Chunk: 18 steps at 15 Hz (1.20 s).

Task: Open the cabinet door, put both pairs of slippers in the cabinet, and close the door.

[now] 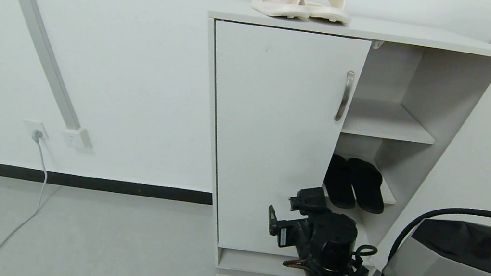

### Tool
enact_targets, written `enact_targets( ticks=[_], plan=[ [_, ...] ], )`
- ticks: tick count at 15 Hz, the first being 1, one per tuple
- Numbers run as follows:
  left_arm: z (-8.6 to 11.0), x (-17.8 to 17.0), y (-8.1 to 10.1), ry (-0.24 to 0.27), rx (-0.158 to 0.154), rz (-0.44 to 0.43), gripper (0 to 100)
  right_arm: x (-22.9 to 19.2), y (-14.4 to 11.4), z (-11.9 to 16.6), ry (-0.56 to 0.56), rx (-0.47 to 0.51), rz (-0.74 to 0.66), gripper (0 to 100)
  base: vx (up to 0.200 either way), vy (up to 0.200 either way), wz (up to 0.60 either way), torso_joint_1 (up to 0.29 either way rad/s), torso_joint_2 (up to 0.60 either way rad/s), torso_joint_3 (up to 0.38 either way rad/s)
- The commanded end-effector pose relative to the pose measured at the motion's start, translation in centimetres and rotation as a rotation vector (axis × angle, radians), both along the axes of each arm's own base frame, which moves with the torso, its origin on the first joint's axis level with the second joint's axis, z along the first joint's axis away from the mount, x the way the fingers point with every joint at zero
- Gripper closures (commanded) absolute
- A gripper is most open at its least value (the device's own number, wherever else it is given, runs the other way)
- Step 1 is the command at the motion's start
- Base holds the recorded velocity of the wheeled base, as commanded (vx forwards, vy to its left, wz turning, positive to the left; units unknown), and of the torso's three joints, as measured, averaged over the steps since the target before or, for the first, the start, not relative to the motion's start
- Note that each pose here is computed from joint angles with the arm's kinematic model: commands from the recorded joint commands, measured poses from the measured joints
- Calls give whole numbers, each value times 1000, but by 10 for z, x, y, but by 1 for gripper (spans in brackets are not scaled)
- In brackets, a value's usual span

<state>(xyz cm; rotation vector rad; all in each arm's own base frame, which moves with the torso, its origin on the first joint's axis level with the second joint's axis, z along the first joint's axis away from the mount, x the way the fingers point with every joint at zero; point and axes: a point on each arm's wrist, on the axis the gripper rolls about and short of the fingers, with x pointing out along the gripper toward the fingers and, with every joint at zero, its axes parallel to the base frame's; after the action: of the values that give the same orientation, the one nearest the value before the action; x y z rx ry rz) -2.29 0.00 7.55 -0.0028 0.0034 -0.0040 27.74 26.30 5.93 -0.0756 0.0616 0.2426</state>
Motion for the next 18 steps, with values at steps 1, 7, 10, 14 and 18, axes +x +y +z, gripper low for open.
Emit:
enact_targets(
  ticks=[1,7,10,14,18],
  plan=[
    [0,0,0,1,0,-1,100,-1,1,-1,3,-3,4,0,0,0,0,0,0,0],
    [0,0,0,1,0,-1,100,-1,1,-2,5,-6,5,0,0,0,0,0,0,0],
    [0,0,0,1,0,-1,100,-1,1,-2,5,-6,7,0,0,0,0,0,0,0],
    [0,0,0,1,4,-1,100,-2,2,-2,5,-6,11,0,0,0,0,3,-121,-174],
    [0,0,0,1,1,-1,100,-2,1,-2,6,-7,13,0,0,0,0,40,-436,-366]
  ],
)
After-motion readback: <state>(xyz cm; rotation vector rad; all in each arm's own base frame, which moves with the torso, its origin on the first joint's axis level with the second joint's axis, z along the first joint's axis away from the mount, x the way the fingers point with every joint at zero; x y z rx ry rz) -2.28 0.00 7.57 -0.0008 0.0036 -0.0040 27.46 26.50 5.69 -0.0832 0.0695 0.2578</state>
